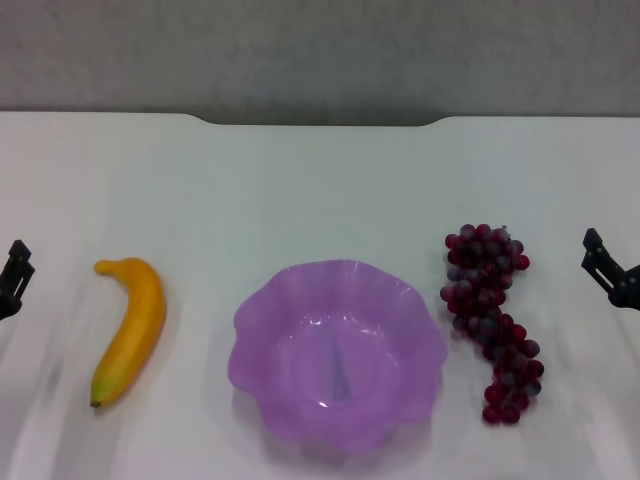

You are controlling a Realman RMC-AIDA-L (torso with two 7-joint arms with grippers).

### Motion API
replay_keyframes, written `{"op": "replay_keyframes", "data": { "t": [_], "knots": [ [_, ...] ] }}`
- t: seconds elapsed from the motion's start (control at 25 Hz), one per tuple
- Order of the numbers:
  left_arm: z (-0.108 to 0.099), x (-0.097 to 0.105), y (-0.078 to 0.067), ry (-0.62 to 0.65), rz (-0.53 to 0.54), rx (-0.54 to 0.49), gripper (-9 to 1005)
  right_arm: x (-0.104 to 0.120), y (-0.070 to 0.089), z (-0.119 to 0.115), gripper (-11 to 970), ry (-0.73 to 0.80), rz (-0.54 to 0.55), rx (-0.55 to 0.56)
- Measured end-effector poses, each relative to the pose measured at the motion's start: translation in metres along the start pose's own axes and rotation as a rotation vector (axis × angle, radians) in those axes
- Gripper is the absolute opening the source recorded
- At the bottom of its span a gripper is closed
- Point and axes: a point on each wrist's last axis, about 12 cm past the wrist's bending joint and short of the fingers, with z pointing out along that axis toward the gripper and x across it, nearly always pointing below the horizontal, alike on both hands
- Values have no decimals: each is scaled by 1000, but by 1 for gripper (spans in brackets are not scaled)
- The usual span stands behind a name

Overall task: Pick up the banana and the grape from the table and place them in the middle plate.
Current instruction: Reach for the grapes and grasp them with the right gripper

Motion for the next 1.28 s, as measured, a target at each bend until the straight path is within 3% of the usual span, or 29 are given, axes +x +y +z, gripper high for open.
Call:
{"op": "replay_keyframes", "data": {
  "t": [0.56,0.76,0.88,1.08,1.28],
  "knots": [
    [-2,0,2,3,1,-6,674,-1,2,2,880,-1,6,-8],
    [-6,3,5,17,5,-18,674,-7,6,13,880,76,35,-61],
    [-6,3,7,20,4,-23,674,-25,2,24,880,160,53,-76],
    [-6,3,8,24,5,-27,674,-61,10,35,880,294,-26,-86],
    [-5,3,6,25,6,-22,674,-94,13,43,879,472,-14,-110]
  ]
}}
